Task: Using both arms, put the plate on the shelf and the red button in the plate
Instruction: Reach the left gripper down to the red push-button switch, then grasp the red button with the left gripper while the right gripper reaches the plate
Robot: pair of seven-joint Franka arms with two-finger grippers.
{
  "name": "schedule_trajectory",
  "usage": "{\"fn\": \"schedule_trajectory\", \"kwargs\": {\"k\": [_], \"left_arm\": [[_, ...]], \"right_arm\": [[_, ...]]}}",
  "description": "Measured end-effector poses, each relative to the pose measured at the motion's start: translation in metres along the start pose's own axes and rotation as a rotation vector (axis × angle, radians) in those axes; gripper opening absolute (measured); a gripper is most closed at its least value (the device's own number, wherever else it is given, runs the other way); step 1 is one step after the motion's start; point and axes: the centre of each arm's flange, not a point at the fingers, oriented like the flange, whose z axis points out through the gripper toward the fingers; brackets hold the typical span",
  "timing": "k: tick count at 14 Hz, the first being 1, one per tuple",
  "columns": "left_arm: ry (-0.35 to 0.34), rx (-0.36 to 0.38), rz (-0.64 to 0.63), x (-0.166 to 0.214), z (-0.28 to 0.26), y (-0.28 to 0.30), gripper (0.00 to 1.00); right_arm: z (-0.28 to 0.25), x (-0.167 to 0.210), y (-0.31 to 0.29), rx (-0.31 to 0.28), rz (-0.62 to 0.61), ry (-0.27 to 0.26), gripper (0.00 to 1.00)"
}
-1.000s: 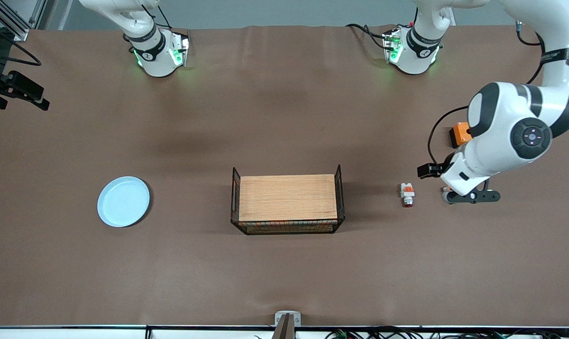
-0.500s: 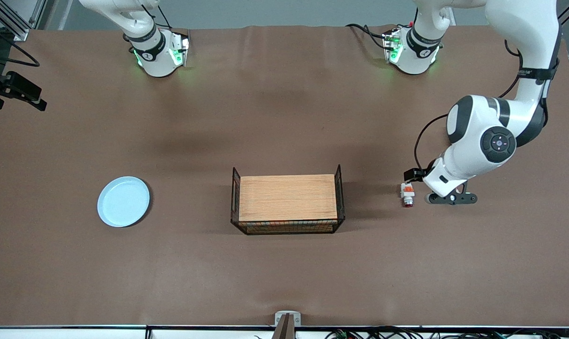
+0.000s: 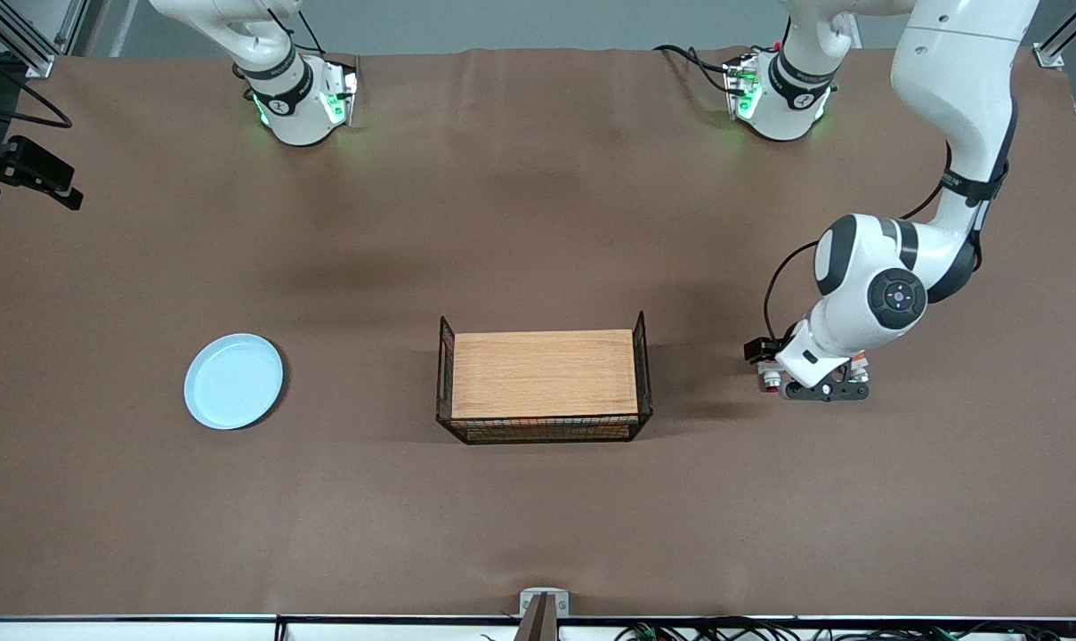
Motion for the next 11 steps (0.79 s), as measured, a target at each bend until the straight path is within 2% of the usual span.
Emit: {"fn": "schedule_trajectory", "kwargs": {"k": [6, 9, 10, 11], "left_arm": [[0.008, -0.006, -0.008, -0.002, 0.036, -0.005, 1.0], [0.01, -0.008, -0.009, -0.002, 0.051, -0.005, 1.0], [0.009, -0.008, -0.009, -0.002, 0.053, -0.005, 0.96], [0.009, -0.009, -0.009, -0.002, 0.055, -0.005, 0.86]], "right_arm": [[0.041, 0.025, 0.01, -0.011, 0.019, -0.073, 1.0], [0.065, 0.042, 0.025, -0.011, 0.043, -0.087, 1.0], [0.077, 0.049, 0.027, -0.012, 0.044, -0.103, 1.0], [0.092, 0.057, 0.026, -0.013, 0.044, -0.122, 1.0]]}}
